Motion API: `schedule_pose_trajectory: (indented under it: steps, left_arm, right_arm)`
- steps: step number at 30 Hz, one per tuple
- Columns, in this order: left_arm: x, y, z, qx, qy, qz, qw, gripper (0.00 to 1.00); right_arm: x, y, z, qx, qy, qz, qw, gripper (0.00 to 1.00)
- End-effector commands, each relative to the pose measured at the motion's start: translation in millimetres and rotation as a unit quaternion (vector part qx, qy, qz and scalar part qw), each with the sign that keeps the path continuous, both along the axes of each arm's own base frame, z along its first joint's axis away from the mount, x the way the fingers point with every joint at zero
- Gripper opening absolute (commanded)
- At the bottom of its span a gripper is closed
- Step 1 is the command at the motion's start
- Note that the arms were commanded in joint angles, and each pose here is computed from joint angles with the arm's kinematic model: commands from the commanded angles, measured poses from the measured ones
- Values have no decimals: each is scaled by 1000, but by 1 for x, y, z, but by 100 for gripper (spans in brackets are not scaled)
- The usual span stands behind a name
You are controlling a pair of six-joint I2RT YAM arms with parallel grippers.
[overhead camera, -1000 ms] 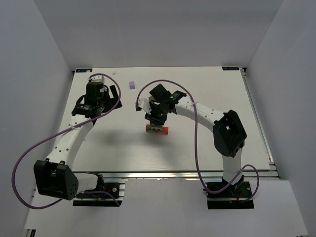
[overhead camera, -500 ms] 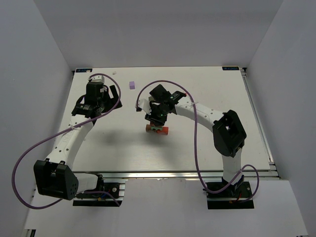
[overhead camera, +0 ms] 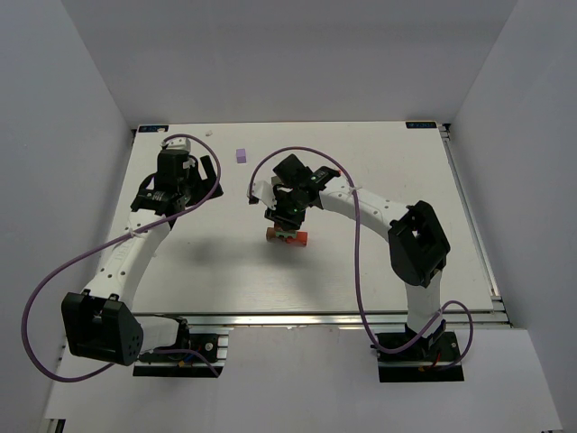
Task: Build the wood block tower
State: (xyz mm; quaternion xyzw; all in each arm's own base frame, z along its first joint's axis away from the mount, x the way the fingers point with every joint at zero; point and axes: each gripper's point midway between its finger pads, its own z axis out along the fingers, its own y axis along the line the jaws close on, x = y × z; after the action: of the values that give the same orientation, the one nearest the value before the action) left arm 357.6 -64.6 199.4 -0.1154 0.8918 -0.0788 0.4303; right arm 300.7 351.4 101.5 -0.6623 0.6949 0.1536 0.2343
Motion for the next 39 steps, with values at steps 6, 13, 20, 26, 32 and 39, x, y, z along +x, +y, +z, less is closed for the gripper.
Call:
schedule_pose_trajectory:
  steps: [6,13,20,26,32,39]
  left_arm:
    - [2,0,19,-1,-24,-3,1000,98]
    - [3,-1,18,-2,-23,-3,1000,98]
    - [3,-1,17,-3,-22,-4,1000,98]
    - [3,-1,17,-3,-22,-4,1000,98]
    - [3,-2,17,-3,-22,-6,1000,98]
    - [3,-2,17,-3,-22,-7,1000,98]
  right_arm:
    - [-4,-2,5,4,1,14,1000,32]
    - [-7,-6,3,1,-2,18,1000,35]
    - [-4,-7,5,-1,-8,18,1000,35]
    - [-5,-7,5,-1,-7,21,1000,39]
    - [-7,-9,2,-6,-3,23,1000,46]
    - [-5,-9,6,-4,-9,22,1000,50]
